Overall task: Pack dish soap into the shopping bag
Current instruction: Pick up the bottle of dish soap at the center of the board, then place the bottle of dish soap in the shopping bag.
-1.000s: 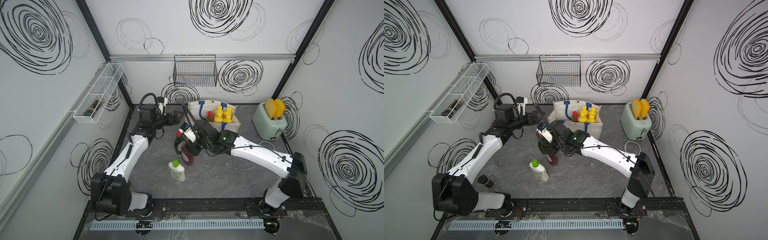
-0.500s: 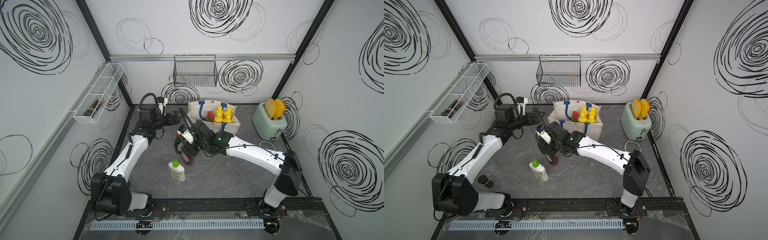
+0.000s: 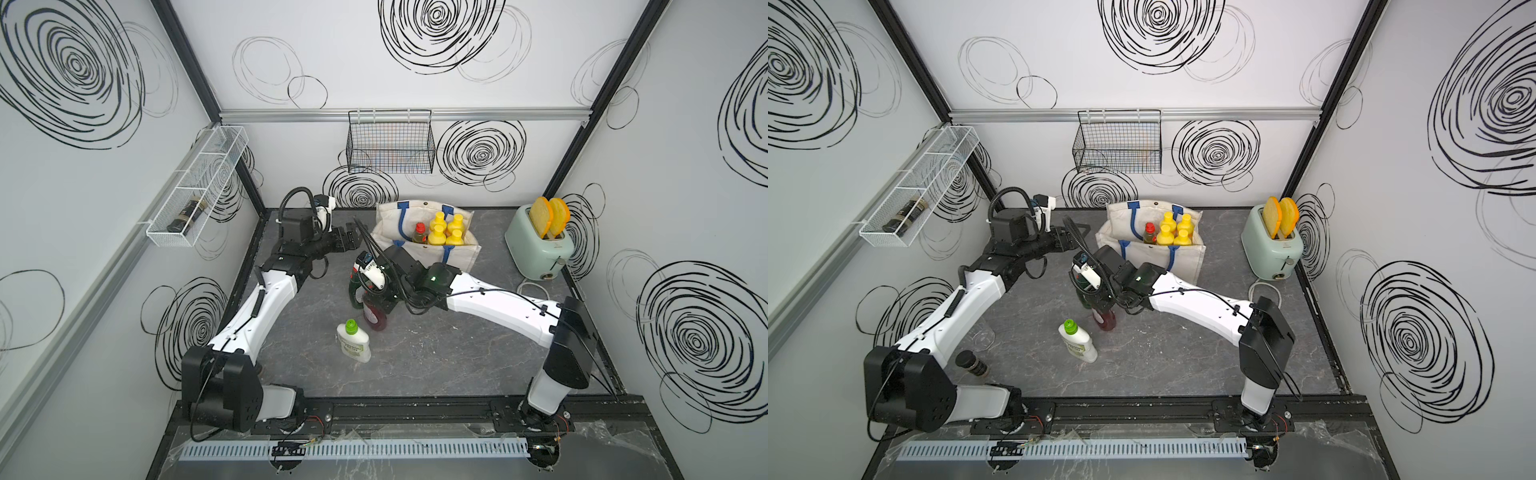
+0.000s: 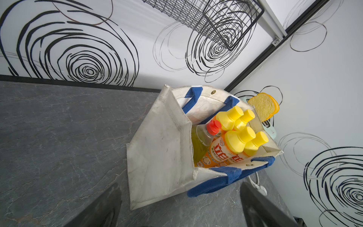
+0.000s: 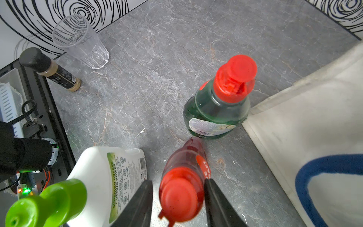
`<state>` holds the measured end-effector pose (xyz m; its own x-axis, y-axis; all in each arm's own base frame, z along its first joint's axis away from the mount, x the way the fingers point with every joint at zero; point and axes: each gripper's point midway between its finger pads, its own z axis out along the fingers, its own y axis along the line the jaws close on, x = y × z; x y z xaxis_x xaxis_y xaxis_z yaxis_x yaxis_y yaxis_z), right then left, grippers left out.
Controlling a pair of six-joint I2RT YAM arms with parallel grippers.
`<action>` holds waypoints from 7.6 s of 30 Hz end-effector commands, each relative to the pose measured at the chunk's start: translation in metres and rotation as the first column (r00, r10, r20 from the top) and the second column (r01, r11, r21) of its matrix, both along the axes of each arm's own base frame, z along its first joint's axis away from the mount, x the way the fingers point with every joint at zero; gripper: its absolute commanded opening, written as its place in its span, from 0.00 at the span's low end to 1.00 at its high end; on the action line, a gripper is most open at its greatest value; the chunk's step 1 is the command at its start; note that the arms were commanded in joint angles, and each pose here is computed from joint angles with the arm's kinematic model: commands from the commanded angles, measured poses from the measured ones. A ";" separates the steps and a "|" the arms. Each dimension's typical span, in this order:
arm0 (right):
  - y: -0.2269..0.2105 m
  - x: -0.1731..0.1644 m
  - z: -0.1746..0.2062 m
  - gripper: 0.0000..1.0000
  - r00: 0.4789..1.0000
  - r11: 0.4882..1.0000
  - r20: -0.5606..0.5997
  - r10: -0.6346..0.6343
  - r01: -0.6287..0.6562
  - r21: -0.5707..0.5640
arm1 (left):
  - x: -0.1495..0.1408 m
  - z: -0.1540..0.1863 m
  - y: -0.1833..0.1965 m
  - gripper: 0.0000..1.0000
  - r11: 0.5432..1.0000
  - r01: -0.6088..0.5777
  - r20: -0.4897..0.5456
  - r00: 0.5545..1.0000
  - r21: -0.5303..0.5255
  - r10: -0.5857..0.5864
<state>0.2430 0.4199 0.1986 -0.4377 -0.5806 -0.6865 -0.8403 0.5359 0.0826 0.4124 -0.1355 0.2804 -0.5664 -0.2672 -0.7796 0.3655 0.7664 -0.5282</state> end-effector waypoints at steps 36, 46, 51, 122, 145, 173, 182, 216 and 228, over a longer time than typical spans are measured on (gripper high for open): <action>-0.029 0.031 0.047 0.00 0.991 0.993 0.067 -0.113 0.111 0.045 | -0.006 0.019 -0.012 0.96 0.999 0.024 0.082 0.996 0.025 -0.025; -0.053 0.040 0.081 0.00 0.981 0.982 0.113 -0.157 0.143 0.126 | -0.010 0.022 -0.018 0.96 0.999 0.038 0.091 0.995 0.027 -0.040; -0.065 0.047 0.106 0.00 0.974 0.976 0.137 -0.178 0.157 0.152 | -0.012 0.022 -0.022 0.96 0.998 0.051 0.090 0.994 0.036 -0.054; -0.148 0.174 0.331 0.00 0.774 0.832 0.414 -0.480 0.251 0.495 | -0.022 -0.011 -0.068 0.96 0.969 0.133 0.023 0.990 0.206 -0.140; -0.100 0.201 0.280 0.00 0.832 0.862 0.365 -0.417 0.235 0.450 | -0.018 -0.001 -0.054 0.96 0.982 0.109 0.043 0.992 0.154 -0.117; -0.114 0.228 0.176 0.00 0.798 0.854 0.311 -0.516 0.455 0.251 | -0.019 0.002 -0.054 0.96 0.983 0.109 0.050 0.992 0.148 -0.118; -0.120 0.233 0.150 0.00 0.797 0.846 0.284 -0.532 0.488 0.216 | -0.019 0.001 -0.054 0.96 0.983 0.110 0.049 0.992 0.148 -0.118; -0.129 0.237 0.057 0.00 0.832 0.846 0.154 -0.532 0.532 0.049 | -0.020 0.000 -0.055 0.96 0.982 0.113 0.047 0.992 0.149 -0.121; -0.128 0.235 0.030 0.00 0.842 0.846 0.094 -0.531 0.533 0.003 | -0.019 -0.002 -0.055 0.96 0.982 0.111 0.043 0.992 0.153 -0.118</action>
